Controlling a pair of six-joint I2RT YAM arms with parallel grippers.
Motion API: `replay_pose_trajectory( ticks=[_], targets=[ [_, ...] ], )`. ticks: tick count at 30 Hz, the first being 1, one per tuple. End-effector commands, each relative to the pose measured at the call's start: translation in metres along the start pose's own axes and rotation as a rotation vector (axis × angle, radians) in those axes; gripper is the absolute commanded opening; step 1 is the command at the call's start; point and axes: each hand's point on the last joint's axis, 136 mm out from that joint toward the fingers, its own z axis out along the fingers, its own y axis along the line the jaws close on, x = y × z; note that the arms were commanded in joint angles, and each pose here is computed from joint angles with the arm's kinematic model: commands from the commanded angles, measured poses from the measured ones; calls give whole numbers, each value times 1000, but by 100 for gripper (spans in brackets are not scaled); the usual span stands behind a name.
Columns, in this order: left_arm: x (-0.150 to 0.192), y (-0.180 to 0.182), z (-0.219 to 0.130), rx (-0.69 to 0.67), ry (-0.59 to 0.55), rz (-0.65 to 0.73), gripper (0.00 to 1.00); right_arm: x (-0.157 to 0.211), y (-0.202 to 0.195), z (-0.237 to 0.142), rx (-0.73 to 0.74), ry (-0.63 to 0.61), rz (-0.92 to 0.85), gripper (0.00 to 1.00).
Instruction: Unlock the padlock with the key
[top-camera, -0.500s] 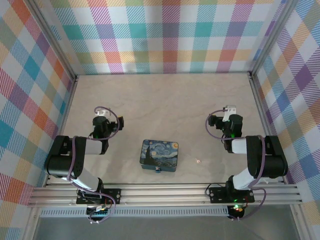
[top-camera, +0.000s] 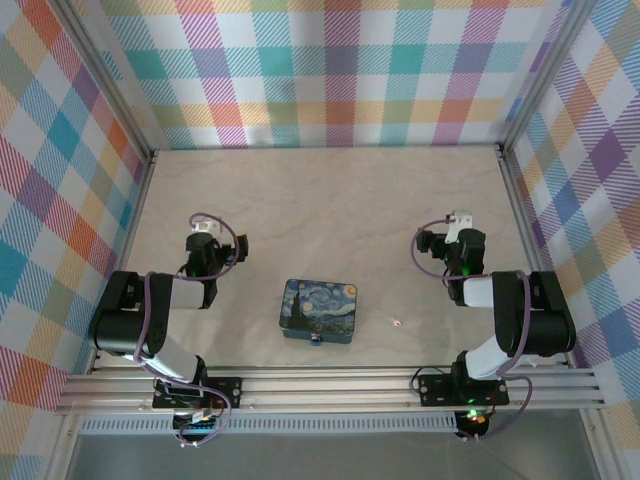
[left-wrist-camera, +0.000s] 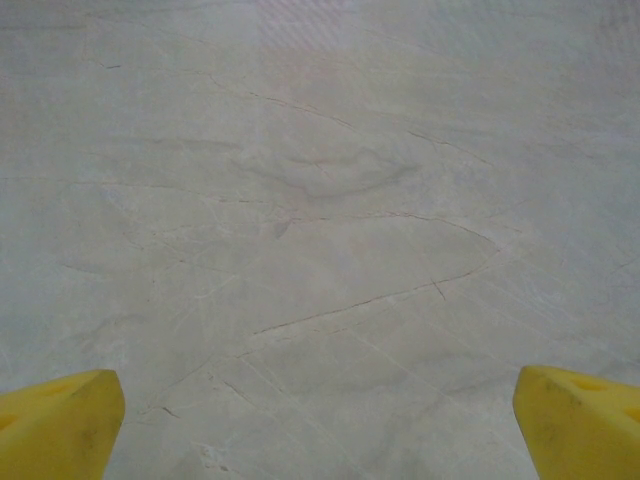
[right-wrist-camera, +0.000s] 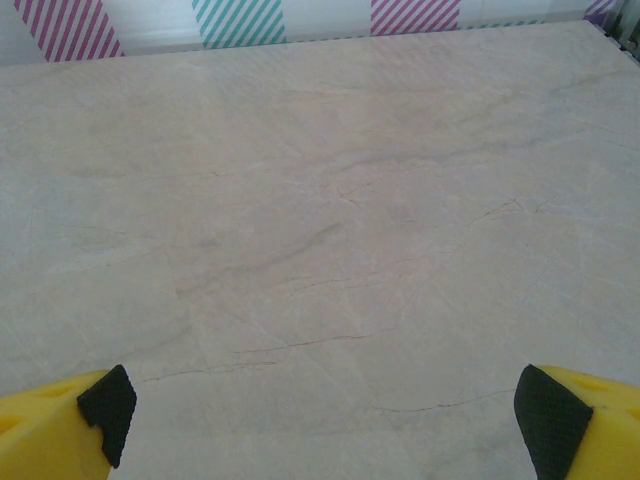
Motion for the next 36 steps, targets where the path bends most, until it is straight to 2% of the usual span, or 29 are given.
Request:
replay_pose_trajectory(
  ticks=[1,9,12,15,21,25,29,34,36],
  targets=[
    [-10,-1,3,17,-19,-3,100,-7,2,1,1,-21,13,100],
    [-10,0,2,24,-22,-12,100,-9,1,0,5,-31,16,100],
    [-18,8,-2,-23,-40,-38,100,-17,-5,-7,35,-41,31,100],
    [-32,12,-14,-46,-57,-45,99,-28,-14,-19,94,-34,59,100],
    [-67,19,-42,-87,-128,-108,98,-48,-8,-42,77,12,142,100],
    [-90,6,-60,-10,-107,-214,100,-55,-1,-61,58,87,274,100],
    [-106,-18,-77,128,-77,-305,100,-60,15,-84,-6,157,402,100],
    [-110,-34,-102,194,-7,-378,100,-68,49,-111,-168,204,532,100],
    [-102,-43,-110,207,65,-375,100,-66,62,-118,-219,233,542,100]
  ],
)
